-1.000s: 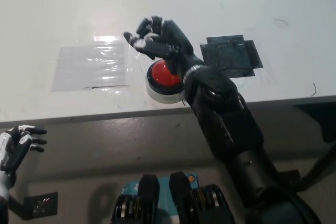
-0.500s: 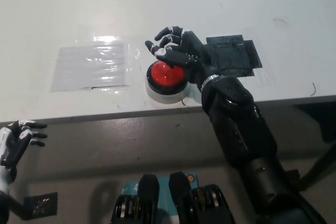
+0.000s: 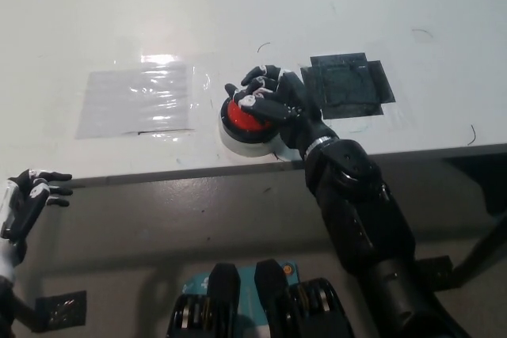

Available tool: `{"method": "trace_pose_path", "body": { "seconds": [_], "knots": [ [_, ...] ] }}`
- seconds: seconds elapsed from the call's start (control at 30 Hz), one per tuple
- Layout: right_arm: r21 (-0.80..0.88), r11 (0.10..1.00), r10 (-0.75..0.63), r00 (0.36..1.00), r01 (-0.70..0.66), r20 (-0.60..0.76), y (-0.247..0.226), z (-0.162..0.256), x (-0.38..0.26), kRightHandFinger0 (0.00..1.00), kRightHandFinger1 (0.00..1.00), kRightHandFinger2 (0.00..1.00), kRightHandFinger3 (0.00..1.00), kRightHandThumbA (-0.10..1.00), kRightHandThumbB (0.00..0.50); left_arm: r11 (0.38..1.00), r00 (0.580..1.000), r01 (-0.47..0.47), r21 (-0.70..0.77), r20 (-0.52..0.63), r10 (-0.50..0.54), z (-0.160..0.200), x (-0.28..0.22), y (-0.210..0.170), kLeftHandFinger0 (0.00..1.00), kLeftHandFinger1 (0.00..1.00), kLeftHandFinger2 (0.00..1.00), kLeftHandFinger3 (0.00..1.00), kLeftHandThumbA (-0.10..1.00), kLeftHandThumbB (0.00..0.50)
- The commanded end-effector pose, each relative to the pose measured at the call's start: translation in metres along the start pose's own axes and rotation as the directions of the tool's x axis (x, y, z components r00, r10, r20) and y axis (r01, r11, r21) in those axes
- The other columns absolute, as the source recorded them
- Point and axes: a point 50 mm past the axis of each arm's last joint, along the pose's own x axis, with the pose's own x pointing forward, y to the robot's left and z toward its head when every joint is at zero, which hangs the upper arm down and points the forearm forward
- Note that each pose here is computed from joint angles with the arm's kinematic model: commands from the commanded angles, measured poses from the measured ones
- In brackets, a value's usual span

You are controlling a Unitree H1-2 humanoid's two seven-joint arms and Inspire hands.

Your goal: The robot uses its right hand to make a fist and press the red button kept in the middle of the desk

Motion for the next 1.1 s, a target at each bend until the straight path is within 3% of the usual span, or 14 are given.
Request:
{"method": "trace_pose_path", "body": {
  "seconds": [0.0, 0.17, 0.23, 0.27, 0.33, 0.47, 0.57, 0.63, 0.73, 0.9, 0.97, 1.03, 1.07],
  "knots": [
    [0.026, 0.999, 0.045, 0.999, -0.045, -0.012, 0.008, -0.008, -0.001, 0.0, 0.0, 0.27, 0.27, 0.6, 0.0, 1.0, 0.998, 0.002, 0.021, 0.063, -0.004, 0.02, 0.011, 0.01, 0.48, 0.49, 0.56, 0.53, 0.57, 0.016],
    [0.088, 0.996, 0.03, 0.997, -0.024, -0.066, 0.001, -0.024, -0.01, 0.0, 0.0, 0.25, 0.25, 0.59, 0.0, 0.999, 0.998, -0.002, 0.039, 0.067, -0.001, 0.022, 0.014, 0.011, 0.48, 0.5, 0.58, 0.55, 0.57, 0.02],
    [0.099, 0.995, 0.034, 0.997, -0.026, -0.075, -0.004, -0.03, -0.013, 0.0, 0.0, 0.23, 0.23, 0.6, 0.0, 1.0, 0.997, 0.005, 0.026, 0.076, -0.007, 0.022, 0.014, 0.011, 0.43, 0.45, 0.53, 0.52, 0.55, 0.006],
    [0.113, 0.994, 0.024, 0.995, -0.013, -0.094, -0.007, -0.035, -0.015, 0.0, 0.0, 0.27, 0.29, 0.6, 0.033, 0.999, 0.998, 0.004, 0.036, 0.069, -0.007, 0.022, 0.013, 0.012, 0.47, 0.48, 0.55, 0.53, 0.58, 0.023],
    [0.119, 0.993, -0.006, 0.991, 0.022, -0.135, -0.012, -0.043, -0.02, 0.0, 0.0, 0.3, 0.32, 0.59, 0.05, 0.999, 0.998, 0.0, 0.049, 0.063, -0.003, 0.022, 0.012, 0.013, 0.49, 0.5, 0.56, 0.54, 0.59, 0.007],
    [0.13, 0.991, -0.018, 0.989, 0.037, -0.149, -0.015, -0.047, -0.024, 0.0, 0.0, 0.34, 0.34, 0.57, 0.039, 1.0, 0.998, 0.002, 0.027, 0.065, -0.004, 0.021, 0.012, 0.013, 0.45, 0.47, 0.54, 0.53, 0.55, 0.005],
    [0.128, 0.991, -0.017, 0.988, 0.036, -0.15, -0.015, -0.046, -0.023, 0.0, 0.02, 0.37, 0.39, 0.57, 0.056, 0.999, 0.998, 0.0, 0.044, 0.066, -0.003, 0.021, 0.012, 0.013, 0.49, 0.5, 0.57, 0.55, 0.57, 0.01],
    [0.108, 0.994, -0.002, 0.989, 0.018, -0.149, -0.013, -0.045, -0.022, 0.0, 0.01, 0.37, 0.41, 0.59, 0.033, 1.0, 0.998, 0.002, 0.028, 0.07, -0.004, 0.022, 0.012, 0.013, 0.47, 0.49, 0.55, 0.52, 0.55, 0.006],
    [0.107, 0.994, 0.001, 0.989, 0.015, -0.146, -0.012, -0.045, -0.022, 0.0, 0.0, 0.37, 0.38, 0.59, 0.033, 1.0, 0.998, 0.006, 0.025, 0.065, -0.008, 0.023, 0.012, 0.013, 0.42, 0.45, 0.52, 0.5, 0.55, 0.009],
    [0.105, 0.994, 0.005, 0.99, 0.01, -0.143, -0.009, -0.044, -0.021, 0.0, 0.0, 0.33, 0.32, 0.58, 0.036, 0.999, 0.998, 0.01, 0.053, 0.061, -0.014, 0.021, 0.012, 0.014, 0.47, 0.49, 0.56, 0.54, 0.59, 0.019],
    [0.113, 0.994, 0.006, 0.989, 0.01, -0.145, -0.008, -0.044, -0.02, 0.0, 0.0, 0.33, 0.31, 0.58, 0.041, 0.999, 0.998, 0.011, 0.047, 0.065, -0.014, 0.021, 0.01, 0.014, 0.43, 0.45, 0.53, 0.52, 0.58, 0.006],
    [0.116, 0.993, 0.009, 0.99, 0.008, -0.142, -0.006, -0.04, -0.02, 0.0, 0.0, 0.33, 0.31, 0.58, 0.042, 0.999, 0.999, 0.006, 0.054, 0.05, -0.009, 0.021, 0.009, 0.014, 0.44, 0.46, 0.54, 0.53, 0.59, 0.022],
    [0.118, 0.993, 0.016, 0.99, 0.0, -0.138, -0.006, -0.038, -0.019, 0.0, 0.01, 0.34, 0.32, 0.58, 0.038, 0.999, 0.999, 0.007, 0.04, 0.051, -0.009, 0.02, 0.008, 0.013, 0.44, 0.46, 0.54, 0.53, 0.57, 0.004]
  ]
}}
